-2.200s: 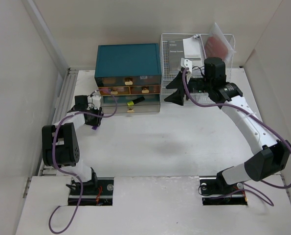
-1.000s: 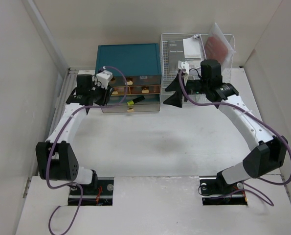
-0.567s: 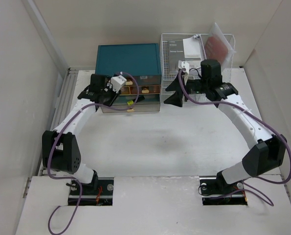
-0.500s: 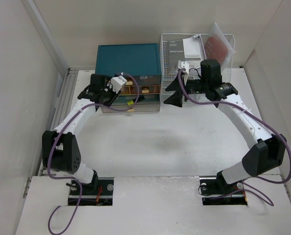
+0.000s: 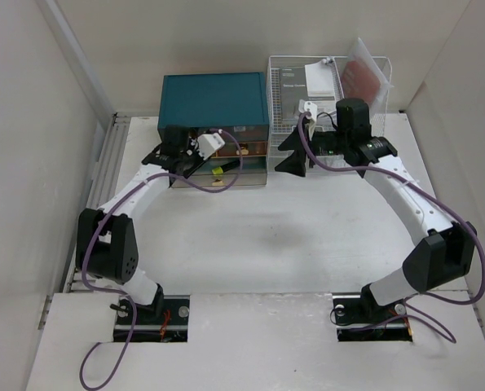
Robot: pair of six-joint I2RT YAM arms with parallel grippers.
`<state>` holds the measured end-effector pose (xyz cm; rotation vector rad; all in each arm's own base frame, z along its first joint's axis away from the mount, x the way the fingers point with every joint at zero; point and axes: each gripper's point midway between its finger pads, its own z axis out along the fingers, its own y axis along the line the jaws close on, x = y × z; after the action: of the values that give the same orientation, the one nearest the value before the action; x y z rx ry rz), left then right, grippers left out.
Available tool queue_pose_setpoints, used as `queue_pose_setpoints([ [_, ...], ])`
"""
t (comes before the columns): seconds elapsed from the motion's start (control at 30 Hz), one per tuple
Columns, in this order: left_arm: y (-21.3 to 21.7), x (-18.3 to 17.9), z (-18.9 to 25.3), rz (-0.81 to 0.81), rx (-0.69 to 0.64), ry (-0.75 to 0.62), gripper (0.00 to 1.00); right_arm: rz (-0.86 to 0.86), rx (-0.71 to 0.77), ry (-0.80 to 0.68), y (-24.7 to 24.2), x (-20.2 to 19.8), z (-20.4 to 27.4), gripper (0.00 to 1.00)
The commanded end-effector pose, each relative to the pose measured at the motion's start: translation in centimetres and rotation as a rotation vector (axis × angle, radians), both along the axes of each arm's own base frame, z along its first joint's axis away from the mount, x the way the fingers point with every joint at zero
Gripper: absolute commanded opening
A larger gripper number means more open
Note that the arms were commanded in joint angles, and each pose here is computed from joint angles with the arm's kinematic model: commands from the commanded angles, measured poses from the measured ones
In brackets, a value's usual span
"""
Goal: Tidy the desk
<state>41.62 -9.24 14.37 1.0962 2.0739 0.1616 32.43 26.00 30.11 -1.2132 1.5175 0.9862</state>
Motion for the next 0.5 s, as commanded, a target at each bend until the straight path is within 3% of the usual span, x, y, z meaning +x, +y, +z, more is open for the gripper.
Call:
queue_pose_setpoints([
  [0.0,-0.1,0.7,0.7,-0.031,0.048,-0.074,0.0,0.025,0.023,-0.054,0.1,0.2,1.0,0.74],
  [0.47,-0.2,1.8,-0.7,-0.017,0.181,-0.103,0.0,0.025,0.028,-0.043,-0.4,0.3,1.0,0.74],
])
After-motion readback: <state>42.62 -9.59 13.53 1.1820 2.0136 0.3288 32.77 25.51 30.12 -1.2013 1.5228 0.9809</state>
